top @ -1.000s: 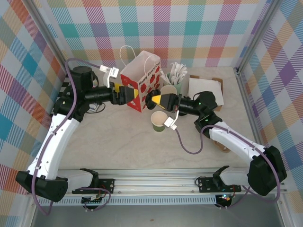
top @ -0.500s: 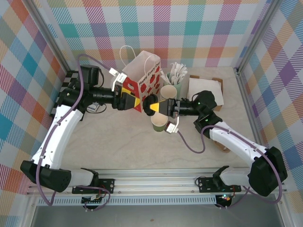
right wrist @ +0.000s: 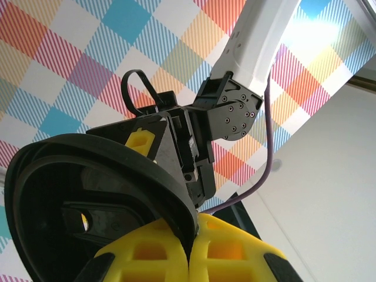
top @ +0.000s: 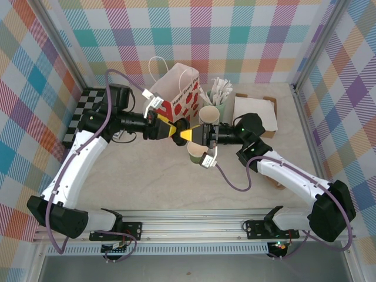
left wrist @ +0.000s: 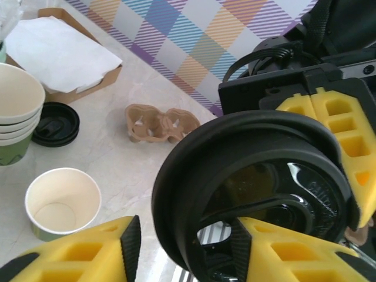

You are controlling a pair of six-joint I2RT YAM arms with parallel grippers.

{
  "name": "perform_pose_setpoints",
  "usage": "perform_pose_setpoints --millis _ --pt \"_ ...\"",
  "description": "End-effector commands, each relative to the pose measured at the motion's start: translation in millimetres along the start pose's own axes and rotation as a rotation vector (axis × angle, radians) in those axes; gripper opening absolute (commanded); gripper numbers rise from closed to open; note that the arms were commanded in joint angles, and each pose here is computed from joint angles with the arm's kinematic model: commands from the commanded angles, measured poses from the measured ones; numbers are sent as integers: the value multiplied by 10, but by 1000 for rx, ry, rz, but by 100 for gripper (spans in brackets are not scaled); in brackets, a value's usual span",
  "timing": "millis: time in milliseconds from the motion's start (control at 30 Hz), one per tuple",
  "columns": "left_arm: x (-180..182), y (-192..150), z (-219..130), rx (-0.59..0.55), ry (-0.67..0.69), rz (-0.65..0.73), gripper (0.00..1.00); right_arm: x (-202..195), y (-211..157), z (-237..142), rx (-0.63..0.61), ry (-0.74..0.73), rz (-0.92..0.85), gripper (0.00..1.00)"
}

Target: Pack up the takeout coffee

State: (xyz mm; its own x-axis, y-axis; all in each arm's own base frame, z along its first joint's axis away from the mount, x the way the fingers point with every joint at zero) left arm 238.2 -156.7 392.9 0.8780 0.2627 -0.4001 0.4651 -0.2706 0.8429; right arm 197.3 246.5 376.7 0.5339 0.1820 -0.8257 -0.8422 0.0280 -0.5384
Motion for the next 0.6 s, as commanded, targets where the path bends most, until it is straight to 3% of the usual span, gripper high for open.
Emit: perform_pose_setpoints --millis 0,167,567 --pt "-40 45 28 -18 -81 34 43 -144 -32 36 4 -29 7 0" --pt "-76 23 37 -27 -145 43 39 -139 -39 53 15 -24 14 0" --pt "-68 6 86 -1 -157 40 22 -150 -90 104 34 -24 31 0"
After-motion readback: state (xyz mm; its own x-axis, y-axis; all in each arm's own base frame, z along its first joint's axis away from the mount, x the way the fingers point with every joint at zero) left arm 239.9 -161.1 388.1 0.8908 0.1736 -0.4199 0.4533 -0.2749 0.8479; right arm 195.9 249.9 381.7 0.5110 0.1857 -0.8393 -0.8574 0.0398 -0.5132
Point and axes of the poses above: each hand's point on the last joint's axis, 136 mm out from that joint toward the fingers, its own z axis out along the fingers, its own x axis along the line the jaws close on, y = z × x, the point moved 9 cm from there along -z, back along the fingers, and after that the axes turned 7 degrees about z, right-handed, at the moved point
